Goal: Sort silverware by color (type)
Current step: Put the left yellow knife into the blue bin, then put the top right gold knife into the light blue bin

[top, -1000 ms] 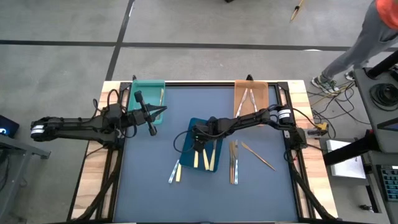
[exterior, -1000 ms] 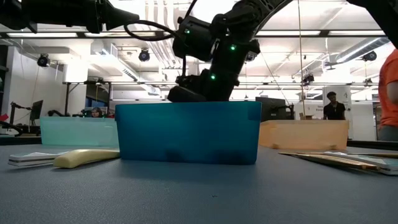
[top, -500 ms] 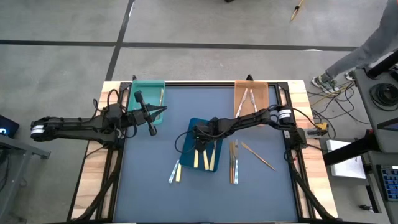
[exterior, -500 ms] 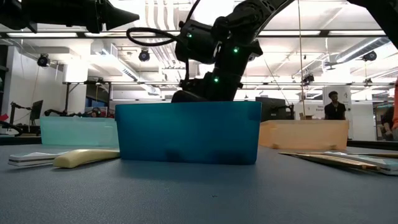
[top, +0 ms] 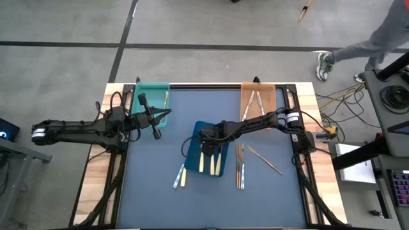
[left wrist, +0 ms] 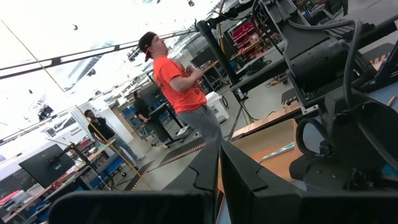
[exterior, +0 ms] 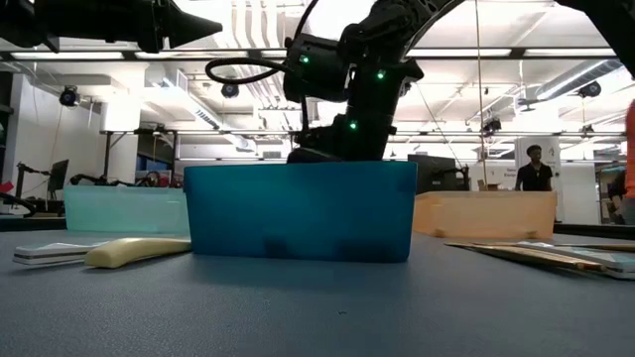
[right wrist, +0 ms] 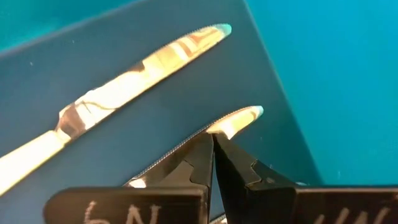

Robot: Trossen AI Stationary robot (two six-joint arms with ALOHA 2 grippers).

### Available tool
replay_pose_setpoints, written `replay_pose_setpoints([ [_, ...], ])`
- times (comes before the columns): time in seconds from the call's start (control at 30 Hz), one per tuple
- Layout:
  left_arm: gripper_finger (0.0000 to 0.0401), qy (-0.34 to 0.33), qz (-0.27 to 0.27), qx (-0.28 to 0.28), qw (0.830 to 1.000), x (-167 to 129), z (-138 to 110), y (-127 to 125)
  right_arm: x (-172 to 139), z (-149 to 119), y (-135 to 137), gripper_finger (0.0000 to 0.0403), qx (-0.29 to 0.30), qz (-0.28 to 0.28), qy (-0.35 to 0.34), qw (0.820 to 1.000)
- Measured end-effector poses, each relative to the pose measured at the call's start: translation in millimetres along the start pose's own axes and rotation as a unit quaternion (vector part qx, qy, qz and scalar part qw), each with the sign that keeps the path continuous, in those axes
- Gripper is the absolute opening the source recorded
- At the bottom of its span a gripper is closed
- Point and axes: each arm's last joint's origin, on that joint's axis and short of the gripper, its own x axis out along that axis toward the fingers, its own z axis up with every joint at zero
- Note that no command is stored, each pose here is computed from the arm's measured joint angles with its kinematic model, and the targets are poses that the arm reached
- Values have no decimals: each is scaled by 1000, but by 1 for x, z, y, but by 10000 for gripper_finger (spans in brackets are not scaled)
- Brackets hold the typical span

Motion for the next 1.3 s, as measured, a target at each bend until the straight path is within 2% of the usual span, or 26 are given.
replay_pose_setpoints([
  [0.5, 0, 0, 0, 0, 1000, 0, 0, 0, -7, -6, -2, 9, 13, -38, 36, 999],
  [0.77, 0, 2, -1, 0, 1000, 0, 0, 0, -12, -6, -1, 9, 10, -41, 26, 999],
  [1.03, 0, 2, -1, 0, 1000, 0, 0, 0, -29, -3, -2, 9, 25, -35, 9, 999],
  [1.3, 0, 2, -2, 1, 1000, 0, 0, 0, -57, 0, -5, 9, 37, -16, -15, 999],
])
